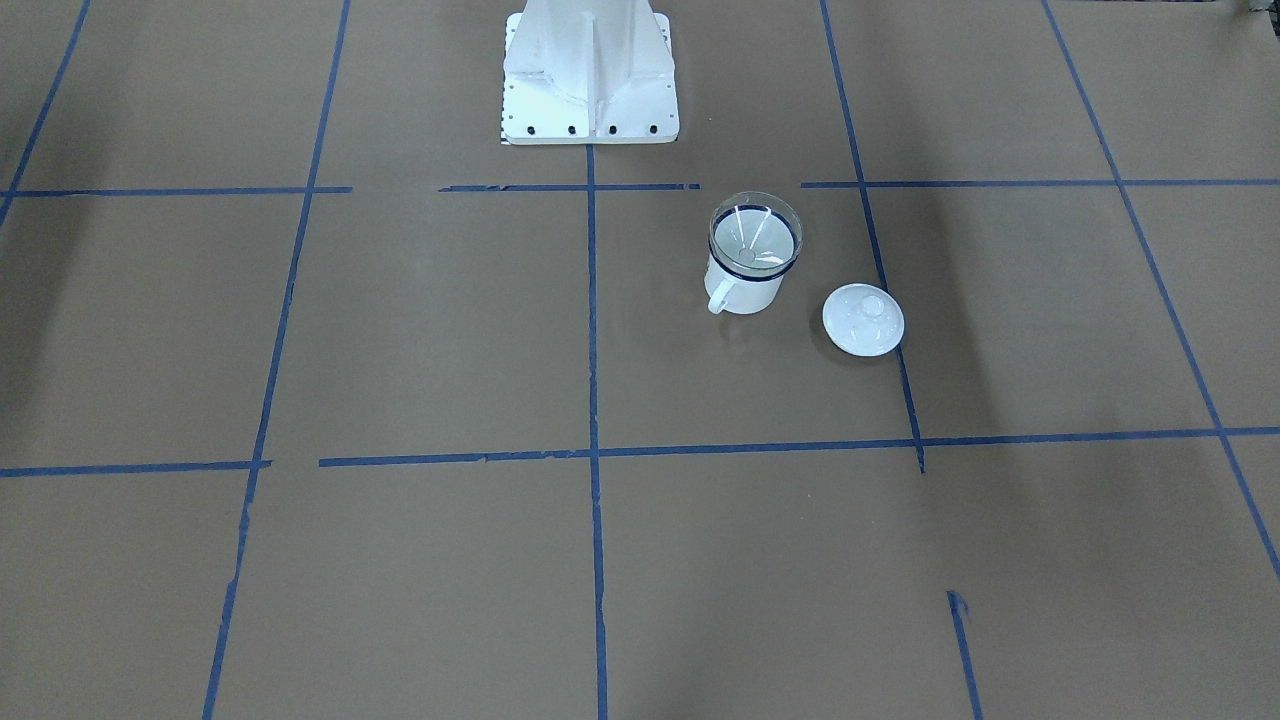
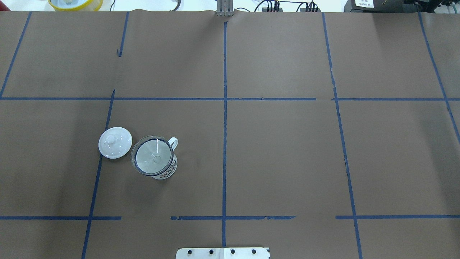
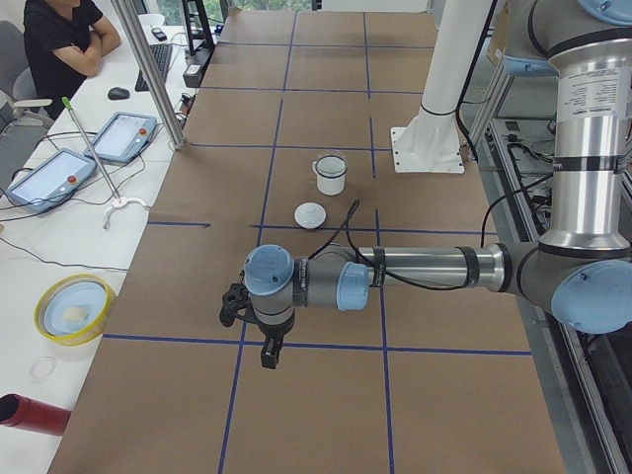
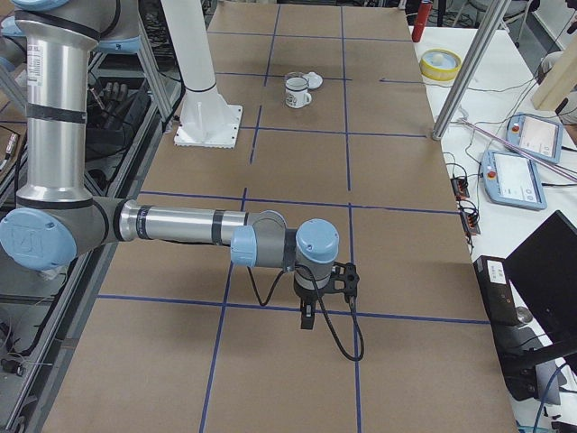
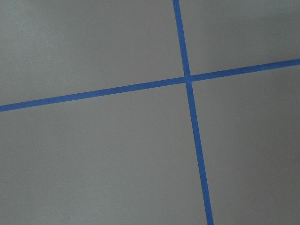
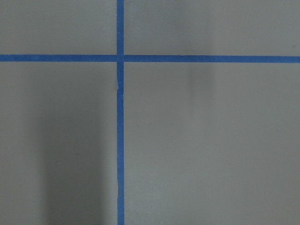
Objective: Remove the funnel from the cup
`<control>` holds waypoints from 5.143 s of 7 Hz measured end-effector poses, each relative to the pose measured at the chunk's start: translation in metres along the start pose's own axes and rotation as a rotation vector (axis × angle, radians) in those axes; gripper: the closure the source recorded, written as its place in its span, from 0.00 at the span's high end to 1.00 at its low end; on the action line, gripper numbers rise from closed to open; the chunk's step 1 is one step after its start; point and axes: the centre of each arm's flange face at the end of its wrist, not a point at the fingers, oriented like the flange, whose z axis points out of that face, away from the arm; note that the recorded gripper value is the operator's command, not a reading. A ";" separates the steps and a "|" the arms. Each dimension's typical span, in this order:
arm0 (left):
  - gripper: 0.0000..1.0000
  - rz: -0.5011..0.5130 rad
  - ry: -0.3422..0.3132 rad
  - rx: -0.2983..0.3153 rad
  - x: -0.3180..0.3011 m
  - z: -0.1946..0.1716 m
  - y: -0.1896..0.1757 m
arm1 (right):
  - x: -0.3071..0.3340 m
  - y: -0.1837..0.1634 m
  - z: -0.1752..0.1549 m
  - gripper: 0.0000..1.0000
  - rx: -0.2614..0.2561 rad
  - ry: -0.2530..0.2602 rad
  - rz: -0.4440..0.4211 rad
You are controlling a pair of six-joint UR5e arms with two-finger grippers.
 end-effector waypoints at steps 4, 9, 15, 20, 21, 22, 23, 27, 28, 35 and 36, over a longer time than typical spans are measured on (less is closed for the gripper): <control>1.00 0.037 -0.007 0.015 0.005 -0.006 -0.009 | 0.000 0.000 0.000 1.00 -0.001 0.000 0.000; 1.00 0.040 -0.006 0.186 0.180 -0.123 -0.106 | 0.000 0.000 0.000 1.00 0.000 0.000 0.000; 1.00 -0.158 0.116 0.165 0.503 -0.090 -0.080 | 0.000 0.000 0.000 1.00 0.000 0.000 0.000; 1.00 -0.292 0.084 0.035 0.683 -0.006 -0.023 | 0.000 0.000 0.000 1.00 0.000 0.000 0.000; 1.00 -0.315 0.077 0.038 0.700 0.016 -0.016 | 0.000 0.000 0.000 1.00 0.000 0.000 0.000; 1.00 -0.327 0.072 0.044 0.709 0.032 -0.013 | 0.000 0.000 0.000 1.00 0.000 0.000 0.000; 0.88 -0.328 0.065 0.041 0.715 0.047 -0.011 | 0.000 0.000 0.000 1.00 0.000 0.000 0.000; 0.00 -0.319 0.065 0.038 0.719 0.070 -0.010 | 0.000 0.000 0.000 1.00 0.000 0.000 0.000; 0.00 -0.317 0.067 0.039 0.718 0.069 -0.009 | 0.000 0.000 0.000 1.00 0.000 0.000 0.000; 0.00 -0.279 0.230 0.116 0.653 -0.078 -0.027 | 0.000 0.000 0.000 1.00 0.000 0.000 0.000; 0.00 -0.265 0.248 0.115 0.643 -0.090 -0.033 | 0.000 0.000 0.000 1.00 0.000 0.000 0.000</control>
